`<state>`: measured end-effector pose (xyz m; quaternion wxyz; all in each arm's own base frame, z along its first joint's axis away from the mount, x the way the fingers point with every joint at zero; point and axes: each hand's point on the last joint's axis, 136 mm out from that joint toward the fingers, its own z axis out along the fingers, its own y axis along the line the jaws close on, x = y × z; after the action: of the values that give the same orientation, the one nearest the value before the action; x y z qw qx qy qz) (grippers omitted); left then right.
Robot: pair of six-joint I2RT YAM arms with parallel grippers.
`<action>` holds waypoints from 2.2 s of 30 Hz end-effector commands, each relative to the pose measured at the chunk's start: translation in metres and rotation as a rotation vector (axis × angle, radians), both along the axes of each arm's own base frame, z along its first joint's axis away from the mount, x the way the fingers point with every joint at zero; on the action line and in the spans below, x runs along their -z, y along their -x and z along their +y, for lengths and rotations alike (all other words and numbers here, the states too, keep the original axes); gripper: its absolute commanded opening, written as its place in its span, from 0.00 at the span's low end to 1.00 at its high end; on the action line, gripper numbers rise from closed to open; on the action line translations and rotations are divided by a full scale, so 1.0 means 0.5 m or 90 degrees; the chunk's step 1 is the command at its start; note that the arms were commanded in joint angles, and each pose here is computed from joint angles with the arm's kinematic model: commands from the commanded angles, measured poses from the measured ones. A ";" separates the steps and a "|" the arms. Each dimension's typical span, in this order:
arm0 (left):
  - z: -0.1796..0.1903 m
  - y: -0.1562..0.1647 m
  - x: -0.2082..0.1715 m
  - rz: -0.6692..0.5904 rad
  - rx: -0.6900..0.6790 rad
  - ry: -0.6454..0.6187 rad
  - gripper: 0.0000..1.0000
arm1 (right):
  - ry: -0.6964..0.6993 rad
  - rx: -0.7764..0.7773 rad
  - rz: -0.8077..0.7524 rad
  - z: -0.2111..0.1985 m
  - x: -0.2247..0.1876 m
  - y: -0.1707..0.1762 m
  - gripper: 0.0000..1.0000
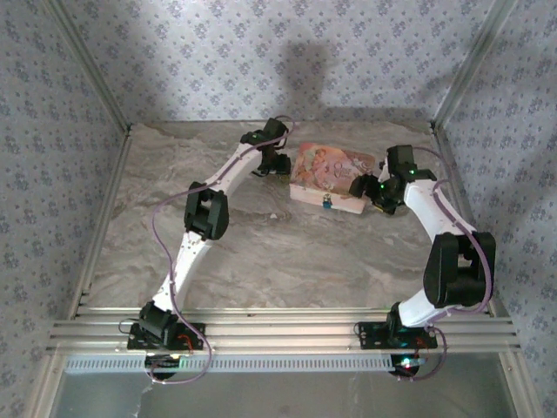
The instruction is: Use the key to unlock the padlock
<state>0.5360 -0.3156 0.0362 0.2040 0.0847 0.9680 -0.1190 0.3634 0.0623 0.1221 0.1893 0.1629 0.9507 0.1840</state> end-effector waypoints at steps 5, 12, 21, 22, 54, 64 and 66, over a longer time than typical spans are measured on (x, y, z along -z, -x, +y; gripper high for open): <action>-0.009 0.003 0.017 0.009 0.014 0.005 0.38 | -0.002 -0.001 -0.008 0.008 -0.005 0.004 0.83; 0.003 0.033 0.004 0.038 0.028 0.002 0.15 | -0.006 -0.005 -0.025 0.022 -0.011 0.009 0.83; 0.082 0.104 -0.010 0.054 0.002 0.006 0.02 | -0.012 -0.020 -0.030 0.056 -0.006 0.041 0.83; 0.094 0.115 -0.015 0.054 -0.005 0.012 0.02 | -0.012 -0.023 -0.030 0.062 -0.005 0.045 0.83; 0.134 0.432 -0.379 -0.016 0.046 0.385 0.00 | -0.210 -0.315 -0.370 0.390 -0.228 0.137 0.59; 0.117 0.501 -0.444 0.012 0.068 0.391 0.00 | -0.056 -0.511 -0.607 0.476 -0.250 0.146 0.60; 0.115 0.508 -0.451 0.013 0.063 0.399 0.00 | -0.058 -0.538 -0.626 0.493 -0.249 0.146 0.60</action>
<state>0.2928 -0.2565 0.2411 0.2072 0.0670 0.8880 -0.4049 0.2844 0.2987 0.2360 0.4564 -0.2656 0.7701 0.3578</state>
